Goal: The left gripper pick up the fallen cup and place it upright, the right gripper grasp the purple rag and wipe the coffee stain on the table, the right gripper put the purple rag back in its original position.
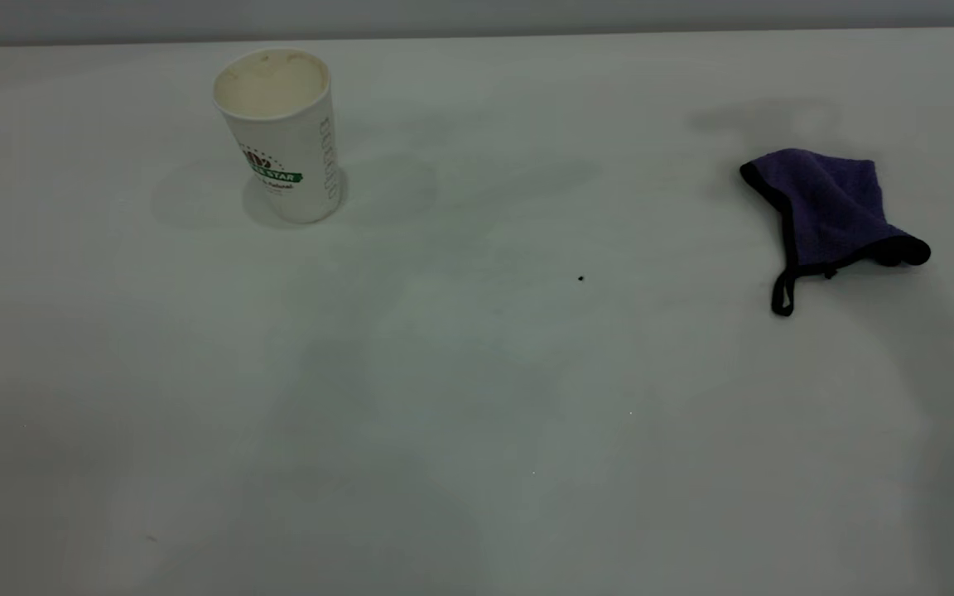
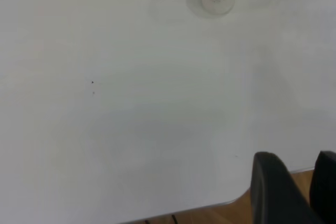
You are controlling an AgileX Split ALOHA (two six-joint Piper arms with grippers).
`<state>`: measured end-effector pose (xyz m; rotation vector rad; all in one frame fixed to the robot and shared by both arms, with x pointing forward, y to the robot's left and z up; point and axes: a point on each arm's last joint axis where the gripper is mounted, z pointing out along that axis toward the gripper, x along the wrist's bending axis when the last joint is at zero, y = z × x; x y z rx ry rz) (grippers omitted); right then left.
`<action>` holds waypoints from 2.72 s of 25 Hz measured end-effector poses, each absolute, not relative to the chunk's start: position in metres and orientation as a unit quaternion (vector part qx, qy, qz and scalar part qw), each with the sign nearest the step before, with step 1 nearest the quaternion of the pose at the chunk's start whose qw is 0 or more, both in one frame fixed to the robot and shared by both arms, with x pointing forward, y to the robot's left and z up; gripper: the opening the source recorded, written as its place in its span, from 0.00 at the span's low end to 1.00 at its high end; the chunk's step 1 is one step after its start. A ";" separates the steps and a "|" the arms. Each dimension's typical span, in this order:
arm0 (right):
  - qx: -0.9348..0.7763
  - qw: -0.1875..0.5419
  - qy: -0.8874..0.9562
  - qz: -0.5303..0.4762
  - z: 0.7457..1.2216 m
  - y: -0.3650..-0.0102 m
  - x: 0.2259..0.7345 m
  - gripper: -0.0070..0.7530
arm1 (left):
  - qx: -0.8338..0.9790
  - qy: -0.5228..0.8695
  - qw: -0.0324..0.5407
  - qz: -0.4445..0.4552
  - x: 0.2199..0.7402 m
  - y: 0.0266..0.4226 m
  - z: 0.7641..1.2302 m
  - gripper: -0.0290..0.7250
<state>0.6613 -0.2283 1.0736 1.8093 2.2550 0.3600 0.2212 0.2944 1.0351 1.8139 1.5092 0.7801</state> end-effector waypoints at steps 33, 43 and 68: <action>0.619 0.242 0.698 0.265 1.052 -0.296 0.262 0.90 | 0.691 0.575 0.322 0.297 0.221 0.294 1.035 0.36; 0.615 0.310 0.649 0.322 1.037 -0.297 0.241 0.85 | 0.691 0.575 0.322 0.297 0.221 0.294 1.035 0.36; 0.609 0.335 0.633 0.342 1.037 -0.297 0.231 0.78 | 0.691 0.575 0.322 0.297 0.221 0.294 1.035 0.36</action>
